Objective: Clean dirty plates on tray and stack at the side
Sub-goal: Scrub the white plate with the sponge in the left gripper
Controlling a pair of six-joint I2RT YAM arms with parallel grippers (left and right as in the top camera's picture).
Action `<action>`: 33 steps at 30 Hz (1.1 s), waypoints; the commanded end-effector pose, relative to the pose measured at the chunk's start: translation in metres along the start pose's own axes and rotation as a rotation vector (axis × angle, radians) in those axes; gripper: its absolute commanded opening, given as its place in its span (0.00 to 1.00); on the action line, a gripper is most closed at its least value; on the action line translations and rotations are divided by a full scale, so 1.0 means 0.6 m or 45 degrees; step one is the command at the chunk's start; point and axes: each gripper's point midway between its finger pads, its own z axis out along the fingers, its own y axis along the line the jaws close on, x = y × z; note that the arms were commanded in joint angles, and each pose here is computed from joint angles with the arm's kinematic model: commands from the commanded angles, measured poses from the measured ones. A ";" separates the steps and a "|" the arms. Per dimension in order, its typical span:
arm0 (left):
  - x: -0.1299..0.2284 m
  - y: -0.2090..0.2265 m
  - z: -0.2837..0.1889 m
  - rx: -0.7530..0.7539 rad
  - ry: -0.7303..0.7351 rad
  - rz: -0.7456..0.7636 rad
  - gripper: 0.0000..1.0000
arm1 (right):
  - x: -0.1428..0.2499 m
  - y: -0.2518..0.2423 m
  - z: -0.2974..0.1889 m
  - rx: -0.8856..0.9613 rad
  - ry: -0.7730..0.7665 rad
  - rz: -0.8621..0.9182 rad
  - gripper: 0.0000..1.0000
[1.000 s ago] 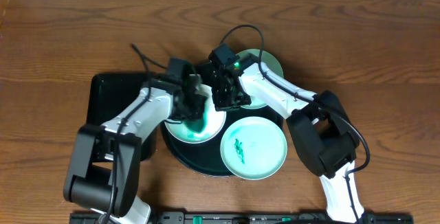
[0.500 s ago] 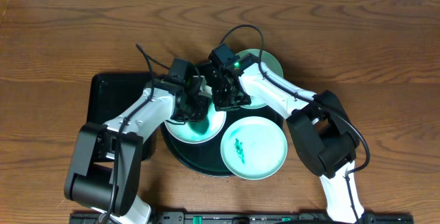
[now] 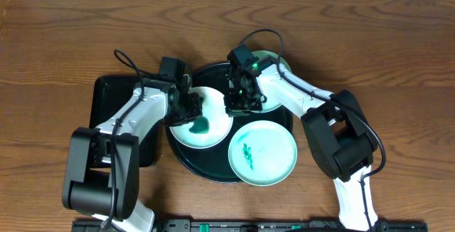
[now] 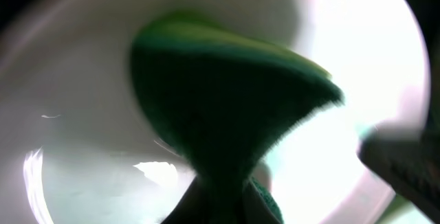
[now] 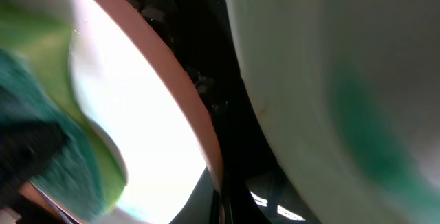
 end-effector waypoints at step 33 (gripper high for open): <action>-0.005 0.163 -0.003 -0.439 -0.026 -0.067 0.07 | 0.021 -0.027 0.019 0.042 0.061 0.057 0.01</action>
